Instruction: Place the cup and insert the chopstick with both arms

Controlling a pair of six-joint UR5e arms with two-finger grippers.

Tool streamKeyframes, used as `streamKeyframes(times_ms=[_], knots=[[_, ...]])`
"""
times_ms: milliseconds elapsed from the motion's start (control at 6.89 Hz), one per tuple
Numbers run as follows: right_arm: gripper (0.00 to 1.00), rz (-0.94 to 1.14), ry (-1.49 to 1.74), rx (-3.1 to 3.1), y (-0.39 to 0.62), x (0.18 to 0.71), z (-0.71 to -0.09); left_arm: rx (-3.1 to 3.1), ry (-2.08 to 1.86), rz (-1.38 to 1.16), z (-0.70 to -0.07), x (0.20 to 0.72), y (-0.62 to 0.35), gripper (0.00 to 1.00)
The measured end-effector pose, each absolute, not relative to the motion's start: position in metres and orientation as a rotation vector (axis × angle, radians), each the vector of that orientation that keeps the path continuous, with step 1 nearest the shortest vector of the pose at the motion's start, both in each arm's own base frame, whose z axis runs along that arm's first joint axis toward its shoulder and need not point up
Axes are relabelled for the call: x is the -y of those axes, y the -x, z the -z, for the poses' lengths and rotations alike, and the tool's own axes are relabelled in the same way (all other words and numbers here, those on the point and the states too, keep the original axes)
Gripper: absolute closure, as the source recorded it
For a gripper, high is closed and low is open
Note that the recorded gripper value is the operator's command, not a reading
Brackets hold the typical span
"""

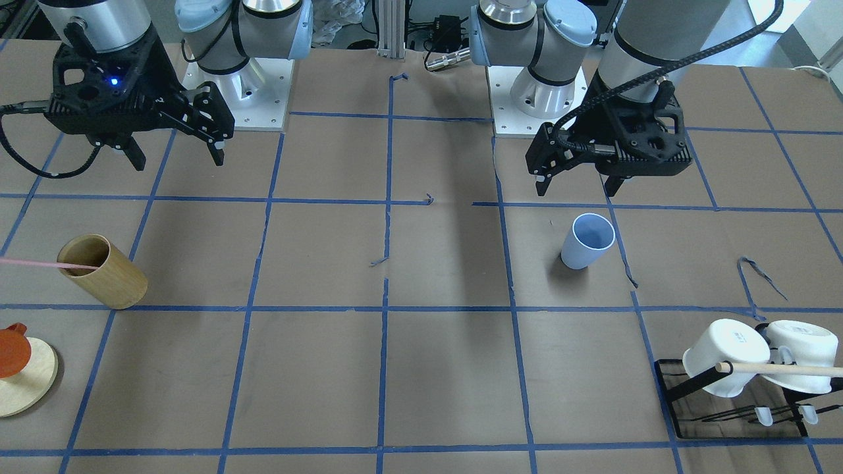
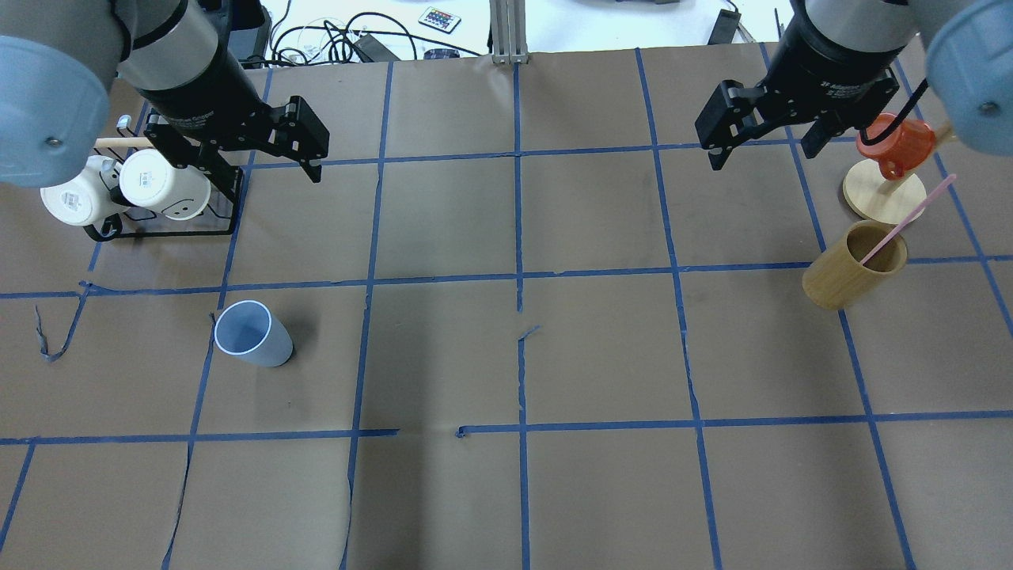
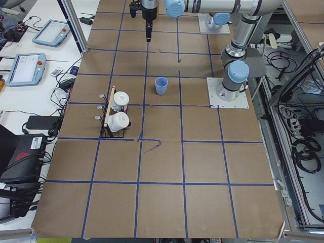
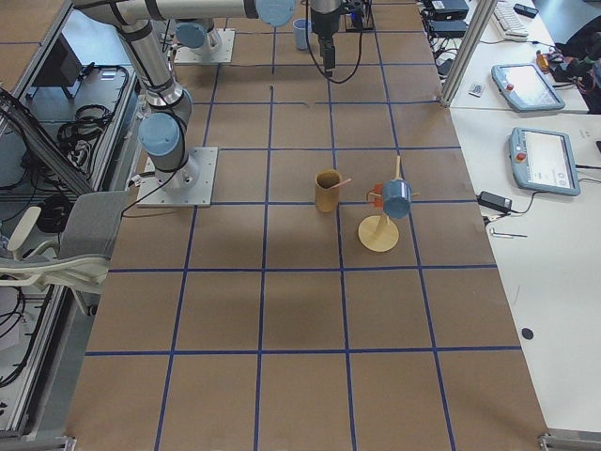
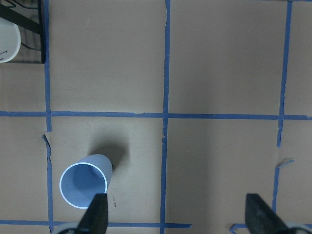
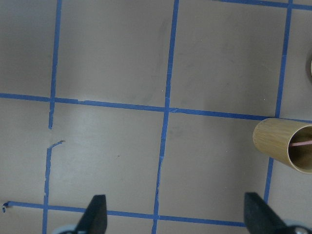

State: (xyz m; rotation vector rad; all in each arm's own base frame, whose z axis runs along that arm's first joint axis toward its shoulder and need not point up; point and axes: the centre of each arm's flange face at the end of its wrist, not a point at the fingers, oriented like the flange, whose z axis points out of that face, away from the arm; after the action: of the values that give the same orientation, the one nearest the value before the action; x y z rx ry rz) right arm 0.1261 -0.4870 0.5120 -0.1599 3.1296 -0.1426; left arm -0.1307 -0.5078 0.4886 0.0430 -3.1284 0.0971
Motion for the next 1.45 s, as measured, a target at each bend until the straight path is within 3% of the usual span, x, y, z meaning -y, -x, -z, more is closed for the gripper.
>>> streamKeyframes(times_ms=[1452], knots=[[0.0, 0.18, 0.148, -3.13, -0.1249, 0.4894, -0.5146, 3.134, -0.034, -0.093, -0.4872, 0.5073, 0.1308, 0.0]])
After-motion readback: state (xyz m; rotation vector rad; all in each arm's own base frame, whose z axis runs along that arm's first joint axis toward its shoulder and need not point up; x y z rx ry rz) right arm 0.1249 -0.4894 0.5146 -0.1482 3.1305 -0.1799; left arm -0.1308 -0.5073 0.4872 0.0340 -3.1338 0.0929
